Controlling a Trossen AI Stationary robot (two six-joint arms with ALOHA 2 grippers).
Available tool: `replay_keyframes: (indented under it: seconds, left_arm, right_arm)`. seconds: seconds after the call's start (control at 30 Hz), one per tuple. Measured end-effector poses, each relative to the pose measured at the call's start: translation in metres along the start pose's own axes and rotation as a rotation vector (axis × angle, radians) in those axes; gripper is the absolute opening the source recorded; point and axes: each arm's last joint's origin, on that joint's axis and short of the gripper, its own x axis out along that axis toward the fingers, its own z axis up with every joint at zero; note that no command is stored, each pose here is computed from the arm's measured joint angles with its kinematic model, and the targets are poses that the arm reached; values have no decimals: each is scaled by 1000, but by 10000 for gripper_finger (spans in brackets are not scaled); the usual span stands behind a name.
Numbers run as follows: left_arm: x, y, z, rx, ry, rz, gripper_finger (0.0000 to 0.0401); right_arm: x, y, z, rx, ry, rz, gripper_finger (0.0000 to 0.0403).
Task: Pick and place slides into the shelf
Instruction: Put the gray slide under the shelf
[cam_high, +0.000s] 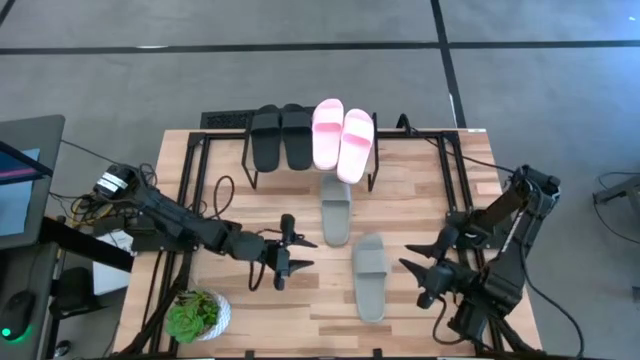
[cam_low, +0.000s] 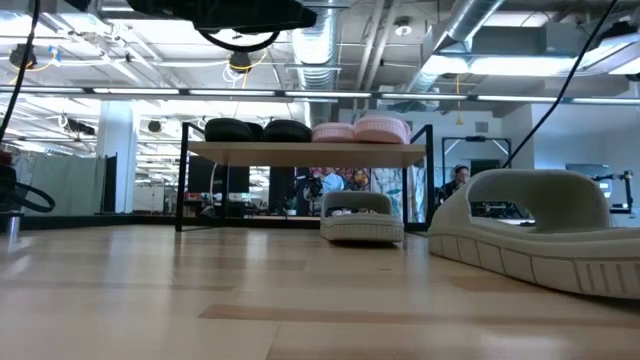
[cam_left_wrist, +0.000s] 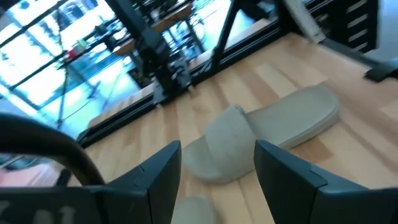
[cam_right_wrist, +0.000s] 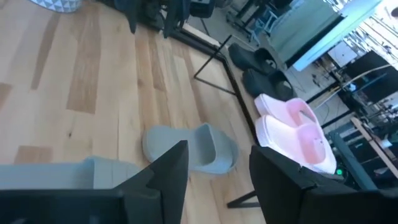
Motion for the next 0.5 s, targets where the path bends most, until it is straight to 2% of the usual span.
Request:
replay_keyframes:
  seconds: [0.23, 0.5]
  left_arm:
    - [16, 7, -9, -10, -59, -67, 192]
    - [79, -15, -23, 53, 10, -142, 192]
  right_arm:
    - [-4, 1, -21, 18, -15, -35, 145]
    - [-2, 1, -37, 43, -17, -67, 132]
